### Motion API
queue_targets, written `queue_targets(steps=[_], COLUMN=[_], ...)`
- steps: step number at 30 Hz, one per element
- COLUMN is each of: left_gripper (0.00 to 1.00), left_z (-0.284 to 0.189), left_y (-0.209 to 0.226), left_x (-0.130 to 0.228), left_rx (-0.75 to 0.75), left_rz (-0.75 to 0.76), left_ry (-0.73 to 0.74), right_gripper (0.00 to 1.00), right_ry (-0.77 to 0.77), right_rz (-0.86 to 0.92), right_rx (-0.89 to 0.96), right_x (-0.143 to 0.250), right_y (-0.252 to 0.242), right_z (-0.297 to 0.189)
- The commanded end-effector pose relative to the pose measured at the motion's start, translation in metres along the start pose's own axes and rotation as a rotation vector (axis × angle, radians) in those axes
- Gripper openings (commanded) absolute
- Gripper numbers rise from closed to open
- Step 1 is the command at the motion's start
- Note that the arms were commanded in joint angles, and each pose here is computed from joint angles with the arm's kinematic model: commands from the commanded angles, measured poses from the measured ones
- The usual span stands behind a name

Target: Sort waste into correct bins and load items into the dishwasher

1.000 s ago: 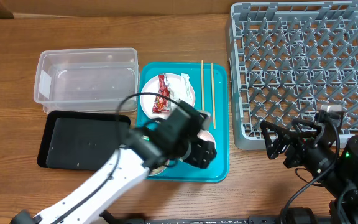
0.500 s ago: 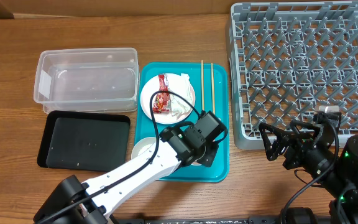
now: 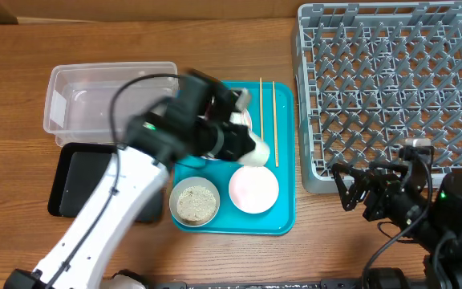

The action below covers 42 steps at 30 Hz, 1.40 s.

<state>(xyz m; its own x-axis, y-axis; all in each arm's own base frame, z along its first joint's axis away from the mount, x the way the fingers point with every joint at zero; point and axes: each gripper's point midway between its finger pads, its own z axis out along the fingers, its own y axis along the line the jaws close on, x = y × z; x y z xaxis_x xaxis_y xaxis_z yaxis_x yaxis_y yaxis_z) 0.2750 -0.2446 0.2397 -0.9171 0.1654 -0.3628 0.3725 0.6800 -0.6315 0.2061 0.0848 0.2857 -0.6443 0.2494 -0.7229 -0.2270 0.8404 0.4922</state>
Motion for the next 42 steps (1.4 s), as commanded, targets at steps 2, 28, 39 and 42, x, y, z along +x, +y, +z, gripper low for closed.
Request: queue_targets(steps=[2,28,39,42], left_gripper=[0.04,0.07,1.0,1.0], left_z=[-0.068,-0.097,-0.047,-0.038], left_y=[-0.08,-0.098,-0.029,-0.001], left_x=[0.0,-0.001,-0.01,-0.008], left_rx=[0.686,0.876,0.383,0.215], left_rz=[0.189,0.266,0.116,0.069], left_ry=[0.003,-0.019,-0.035,-0.028], right_gripper=[0.93,0.49,0.49,0.46], right_ry=[0.064,0.158,-0.013,-0.006], right_rz=[0.007,-0.176,0.003,0.06], right_rx=[-0.188,-0.638,0.132,0.372], right_x=[-0.002,-0.011,-0.036,-0.03], right_y=[0.03,0.12,-0.028,-0.076], right_z=[0.007,0.049,0.046,0.035])
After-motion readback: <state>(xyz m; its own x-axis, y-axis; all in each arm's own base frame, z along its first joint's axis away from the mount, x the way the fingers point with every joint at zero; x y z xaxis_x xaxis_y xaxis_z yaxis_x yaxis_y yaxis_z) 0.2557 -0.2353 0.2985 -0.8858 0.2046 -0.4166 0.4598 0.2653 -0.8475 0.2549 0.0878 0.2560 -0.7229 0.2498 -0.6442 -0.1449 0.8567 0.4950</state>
